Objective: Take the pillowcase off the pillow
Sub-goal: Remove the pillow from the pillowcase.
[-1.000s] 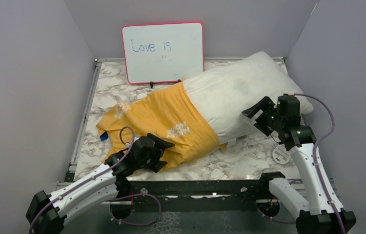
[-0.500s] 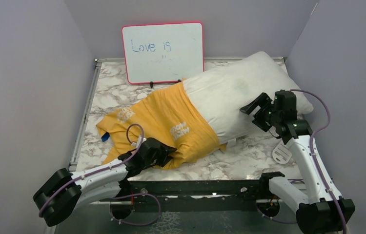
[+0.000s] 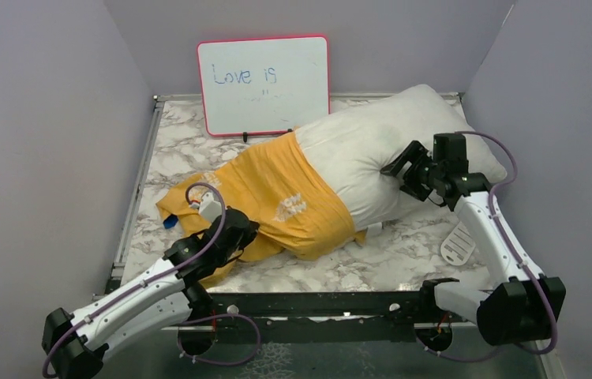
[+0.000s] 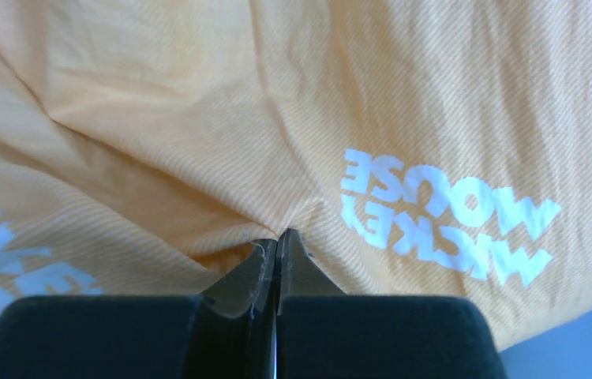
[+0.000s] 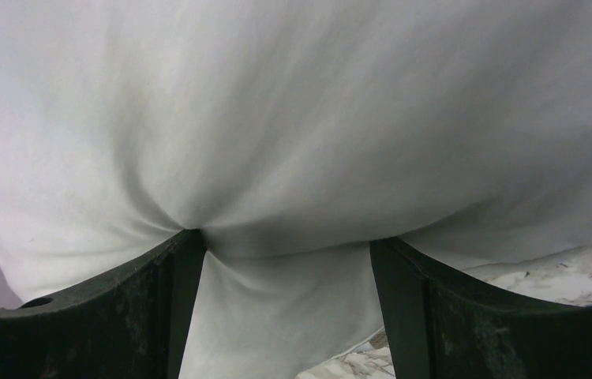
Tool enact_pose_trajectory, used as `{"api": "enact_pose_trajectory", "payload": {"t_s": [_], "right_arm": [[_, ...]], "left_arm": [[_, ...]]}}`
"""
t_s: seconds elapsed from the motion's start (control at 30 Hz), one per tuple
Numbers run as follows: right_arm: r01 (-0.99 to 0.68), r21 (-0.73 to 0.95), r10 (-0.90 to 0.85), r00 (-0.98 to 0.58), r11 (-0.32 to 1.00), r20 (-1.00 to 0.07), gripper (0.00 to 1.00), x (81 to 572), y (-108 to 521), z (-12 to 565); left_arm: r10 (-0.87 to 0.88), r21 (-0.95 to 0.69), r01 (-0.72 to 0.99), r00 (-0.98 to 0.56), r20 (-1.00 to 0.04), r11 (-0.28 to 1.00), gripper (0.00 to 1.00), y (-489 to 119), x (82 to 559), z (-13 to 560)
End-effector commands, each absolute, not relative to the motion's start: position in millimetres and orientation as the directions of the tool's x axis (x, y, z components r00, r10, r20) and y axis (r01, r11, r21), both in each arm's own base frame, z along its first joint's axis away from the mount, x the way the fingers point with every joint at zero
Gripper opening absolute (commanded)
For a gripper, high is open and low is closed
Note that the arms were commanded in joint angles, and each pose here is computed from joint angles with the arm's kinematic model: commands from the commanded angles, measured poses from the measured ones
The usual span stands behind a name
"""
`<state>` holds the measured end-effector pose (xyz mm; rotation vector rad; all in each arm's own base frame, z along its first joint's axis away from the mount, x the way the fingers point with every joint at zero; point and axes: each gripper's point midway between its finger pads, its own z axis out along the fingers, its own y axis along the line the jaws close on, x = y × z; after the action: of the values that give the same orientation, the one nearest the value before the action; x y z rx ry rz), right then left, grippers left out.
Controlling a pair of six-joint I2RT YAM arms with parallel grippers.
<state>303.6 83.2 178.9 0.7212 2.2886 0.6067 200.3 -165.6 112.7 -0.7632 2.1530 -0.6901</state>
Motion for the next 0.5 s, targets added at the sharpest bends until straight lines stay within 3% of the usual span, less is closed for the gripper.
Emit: {"api": "enact_pose_trajectory", "payload": {"t_s": [0.0, 0.47], "right_arm": [[0.371, 0.482, 0.6, -0.609, 0.794, -0.519, 0.81, 332, 61, 168], [0.438, 0.415, 0.602, -0.535, 0.797, -0.593, 0.81, 371, 29, 176]], "left_arm": [[-0.548, -0.426, -0.345, -0.517, -0.657, 0.836, 0.0, -107, 192, 117], [-0.439, -0.236, -0.488, -0.356, -0.825, 0.84, 0.0, -22, 179, 219]]}}
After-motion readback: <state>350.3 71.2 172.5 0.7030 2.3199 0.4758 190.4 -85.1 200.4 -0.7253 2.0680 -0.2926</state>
